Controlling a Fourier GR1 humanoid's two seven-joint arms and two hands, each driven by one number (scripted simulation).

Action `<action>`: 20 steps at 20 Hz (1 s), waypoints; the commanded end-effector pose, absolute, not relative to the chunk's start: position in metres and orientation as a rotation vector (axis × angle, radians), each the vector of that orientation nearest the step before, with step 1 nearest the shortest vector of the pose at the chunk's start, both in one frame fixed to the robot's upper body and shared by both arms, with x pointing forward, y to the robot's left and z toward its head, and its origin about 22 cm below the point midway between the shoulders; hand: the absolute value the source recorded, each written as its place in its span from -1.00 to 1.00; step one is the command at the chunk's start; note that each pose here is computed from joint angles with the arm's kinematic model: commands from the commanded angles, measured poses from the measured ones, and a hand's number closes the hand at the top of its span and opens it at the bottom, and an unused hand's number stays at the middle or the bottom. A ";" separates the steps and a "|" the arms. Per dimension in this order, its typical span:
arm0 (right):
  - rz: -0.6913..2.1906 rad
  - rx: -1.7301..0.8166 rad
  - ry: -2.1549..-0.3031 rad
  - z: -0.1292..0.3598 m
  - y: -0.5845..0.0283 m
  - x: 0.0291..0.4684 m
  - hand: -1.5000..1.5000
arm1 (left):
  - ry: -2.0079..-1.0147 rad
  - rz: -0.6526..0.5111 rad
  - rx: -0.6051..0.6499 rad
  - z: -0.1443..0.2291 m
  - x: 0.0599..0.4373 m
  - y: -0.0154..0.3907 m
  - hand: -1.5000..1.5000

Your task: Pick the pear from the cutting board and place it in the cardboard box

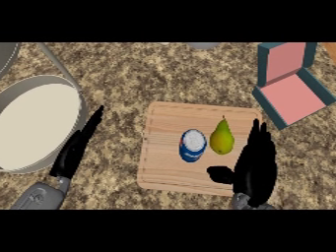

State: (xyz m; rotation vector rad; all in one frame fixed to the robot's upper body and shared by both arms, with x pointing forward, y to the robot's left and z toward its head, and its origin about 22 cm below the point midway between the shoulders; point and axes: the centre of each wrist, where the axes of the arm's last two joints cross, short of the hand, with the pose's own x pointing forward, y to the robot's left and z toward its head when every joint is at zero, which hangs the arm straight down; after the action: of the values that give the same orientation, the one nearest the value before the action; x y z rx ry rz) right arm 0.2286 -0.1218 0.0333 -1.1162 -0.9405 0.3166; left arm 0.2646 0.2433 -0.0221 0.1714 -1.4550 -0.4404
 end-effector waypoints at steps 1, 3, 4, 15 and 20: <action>0.212 -1.096 -0.842 0.033 -0.118 0.247 -1.00 | -1.471 -0.431 0.318 -0.015 0.267 0.288 0.00; 0.230 -1.079 -0.861 0.040 -0.117 0.258 -1.00 | -1.493 -0.427 0.310 -0.004 0.278 0.284 0.00; 0.237 -1.080 -0.856 0.033 -0.118 0.259 -1.00 | -1.474 -0.430 0.291 -0.006 0.270 0.268 0.00; 0.221 -1.034 -0.864 0.006 -0.122 0.285 -1.00 | -1.485 -0.430 0.319 0.000 0.275 0.280 0.00; 0.239 -1.013 -0.869 0.011 -0.115 0.278 1.00 | -1.467 -0.423 0.312 -0.012 0.271 0.272 0.00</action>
State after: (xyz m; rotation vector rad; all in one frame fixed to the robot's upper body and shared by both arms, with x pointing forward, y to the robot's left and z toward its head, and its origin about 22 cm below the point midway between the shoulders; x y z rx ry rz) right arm 0.2788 -0.1248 0.0105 -1.0220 -0.9316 0.2977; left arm 0.2628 0.2453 -0.0233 0.1864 -1.4426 -0.4354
